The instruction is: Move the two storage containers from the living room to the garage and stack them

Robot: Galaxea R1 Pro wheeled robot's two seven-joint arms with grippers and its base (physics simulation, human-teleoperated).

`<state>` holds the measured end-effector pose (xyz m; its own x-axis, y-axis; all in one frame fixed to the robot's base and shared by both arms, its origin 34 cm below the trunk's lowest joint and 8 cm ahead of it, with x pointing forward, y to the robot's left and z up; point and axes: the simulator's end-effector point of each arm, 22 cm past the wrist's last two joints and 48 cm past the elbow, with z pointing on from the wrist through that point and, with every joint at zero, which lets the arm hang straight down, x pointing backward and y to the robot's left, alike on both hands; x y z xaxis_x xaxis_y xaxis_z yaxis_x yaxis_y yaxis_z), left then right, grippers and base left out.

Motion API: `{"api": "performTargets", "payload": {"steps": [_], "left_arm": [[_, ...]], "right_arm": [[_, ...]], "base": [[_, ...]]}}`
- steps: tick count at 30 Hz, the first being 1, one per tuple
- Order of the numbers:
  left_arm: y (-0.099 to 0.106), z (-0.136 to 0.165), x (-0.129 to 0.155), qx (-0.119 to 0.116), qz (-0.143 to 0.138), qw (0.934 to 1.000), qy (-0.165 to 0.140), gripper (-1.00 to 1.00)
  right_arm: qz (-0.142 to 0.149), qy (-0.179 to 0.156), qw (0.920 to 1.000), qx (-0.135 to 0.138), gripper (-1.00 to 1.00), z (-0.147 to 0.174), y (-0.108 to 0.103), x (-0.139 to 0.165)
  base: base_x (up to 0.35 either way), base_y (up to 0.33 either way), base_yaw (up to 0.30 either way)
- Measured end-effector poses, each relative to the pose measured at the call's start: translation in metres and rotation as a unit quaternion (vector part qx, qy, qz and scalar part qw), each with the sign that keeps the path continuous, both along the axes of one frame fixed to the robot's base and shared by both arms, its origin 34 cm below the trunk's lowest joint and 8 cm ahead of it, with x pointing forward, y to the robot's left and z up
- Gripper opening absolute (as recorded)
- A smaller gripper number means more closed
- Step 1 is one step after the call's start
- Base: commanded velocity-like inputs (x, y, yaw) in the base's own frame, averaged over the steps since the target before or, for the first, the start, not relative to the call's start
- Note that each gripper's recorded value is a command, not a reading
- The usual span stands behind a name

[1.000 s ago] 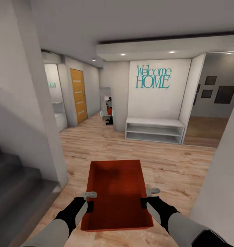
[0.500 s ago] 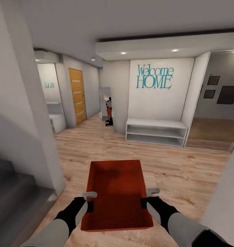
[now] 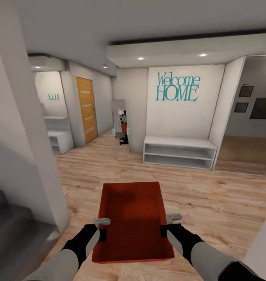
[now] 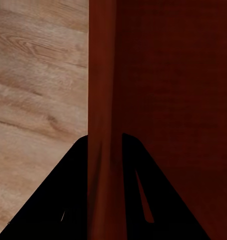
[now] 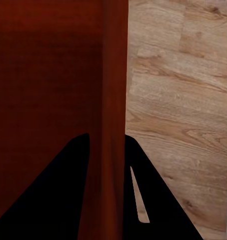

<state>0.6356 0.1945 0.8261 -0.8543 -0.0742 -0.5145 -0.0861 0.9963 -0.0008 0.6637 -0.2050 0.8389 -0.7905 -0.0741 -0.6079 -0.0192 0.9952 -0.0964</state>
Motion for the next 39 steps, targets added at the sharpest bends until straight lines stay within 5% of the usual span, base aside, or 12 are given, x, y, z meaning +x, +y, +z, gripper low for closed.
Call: {"api": "performTargets", "payload": {"steps": [39], "left_arm": [[0.0, 0.0, 0.0, 0.0, 0.0, 1.0, 0.0, -1.0]], "right_arm": [[0.0, 0.0, 1.0, 0.0, -1.0, 0.0, 0.0, 0.0]], "base": [[0.323, 0.0, 0.0]]}}
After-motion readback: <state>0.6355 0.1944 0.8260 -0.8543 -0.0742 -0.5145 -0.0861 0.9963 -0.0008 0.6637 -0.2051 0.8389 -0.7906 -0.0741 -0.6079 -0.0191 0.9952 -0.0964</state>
